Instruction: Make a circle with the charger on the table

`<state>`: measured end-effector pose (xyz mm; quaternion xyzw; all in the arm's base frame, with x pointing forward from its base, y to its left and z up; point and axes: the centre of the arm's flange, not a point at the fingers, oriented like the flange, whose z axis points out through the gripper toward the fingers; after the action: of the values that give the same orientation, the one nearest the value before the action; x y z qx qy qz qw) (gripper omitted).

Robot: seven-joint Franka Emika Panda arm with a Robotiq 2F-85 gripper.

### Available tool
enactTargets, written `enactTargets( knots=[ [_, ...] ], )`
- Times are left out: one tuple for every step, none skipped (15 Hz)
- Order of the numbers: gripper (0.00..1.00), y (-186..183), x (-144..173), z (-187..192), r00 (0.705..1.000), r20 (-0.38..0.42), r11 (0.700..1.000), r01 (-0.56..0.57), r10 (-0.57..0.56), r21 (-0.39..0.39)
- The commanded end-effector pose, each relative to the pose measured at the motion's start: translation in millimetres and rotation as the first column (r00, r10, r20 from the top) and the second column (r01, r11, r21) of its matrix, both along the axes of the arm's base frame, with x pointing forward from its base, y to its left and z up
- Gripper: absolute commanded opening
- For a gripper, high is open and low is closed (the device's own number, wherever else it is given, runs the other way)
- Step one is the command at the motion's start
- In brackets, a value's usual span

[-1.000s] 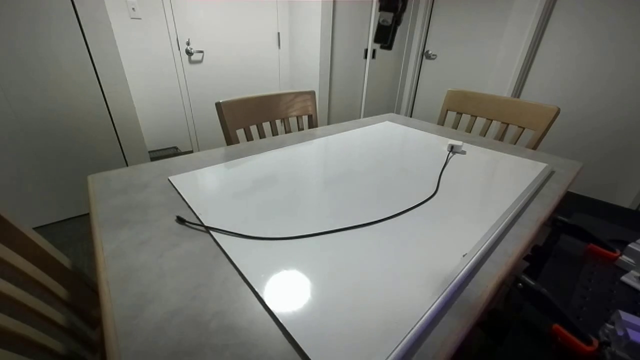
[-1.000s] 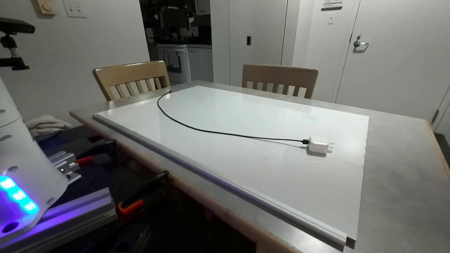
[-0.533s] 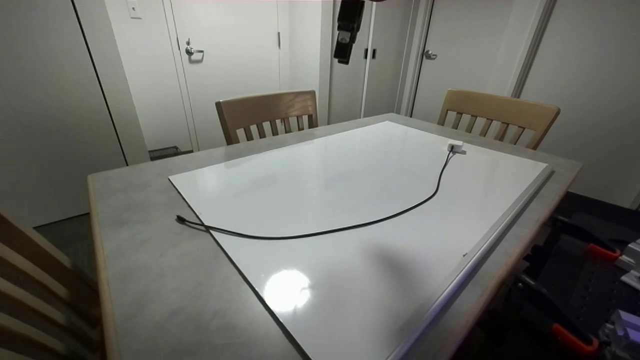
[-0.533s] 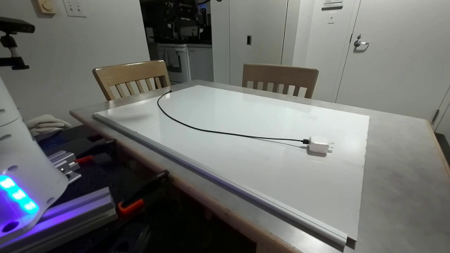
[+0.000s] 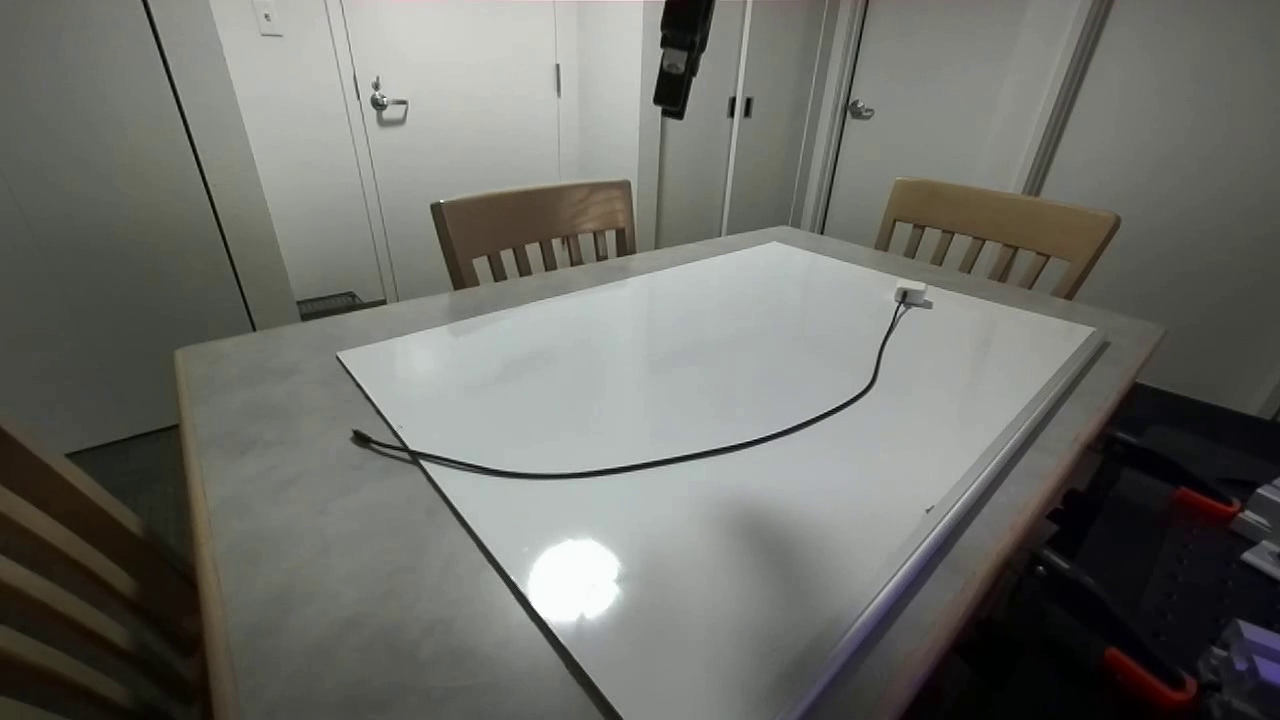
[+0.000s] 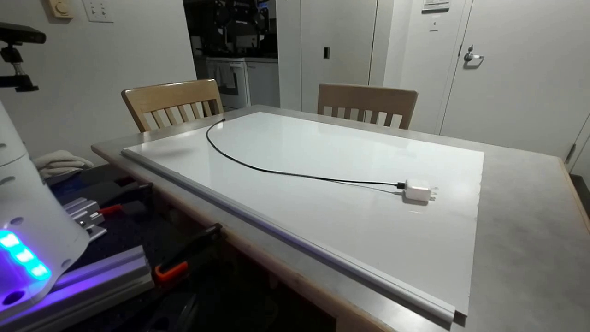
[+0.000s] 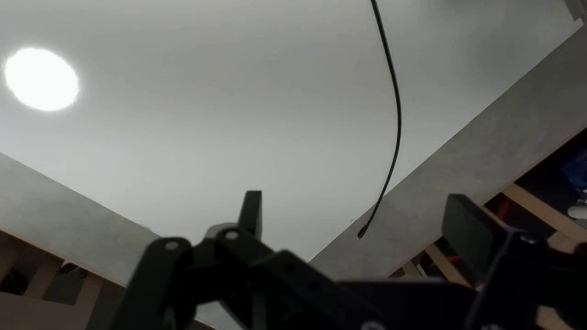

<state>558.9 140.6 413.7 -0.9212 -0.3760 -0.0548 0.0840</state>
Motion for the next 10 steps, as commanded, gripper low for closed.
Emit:
enactTargets(
  knots=[
    [1.0,29,47,11,0.994,-0.039,0.995,-0.099,0.099,0.001],
    [1.0,39,56,14,0.991,-0.047,0.992,-0.128,0.128,0.001],
    [1.0,50,65,18,0.986,-0.053,0.988,-0.155,0.155,0.002],
    [1.0,61,73,19,0.98,-0.056,0.982,-0.19,0.19,0.002],
    [1.0,72,82,22,0.973,-0.054,0.974,-0.225,0.225,0.004],
    [1.0,82,92,22,0.965,-0.055,0.966,-0.258,0.258,0.0],
    [1.0,91,100,23,0.955,-0.053,0.957,-0.292,0.291,-0.001],
    [1.0,103,109,24,0.943,-0.052,0.944,-0.329,0.329,0.0],
    [1.0,112,117,22,0.928,-0.06,0.929,-0.37,0.369,-0.007],
    [1.0,117,120,24,0.912,-0.068,0.914,-0.405,0.404,-0.007]
  ],
)
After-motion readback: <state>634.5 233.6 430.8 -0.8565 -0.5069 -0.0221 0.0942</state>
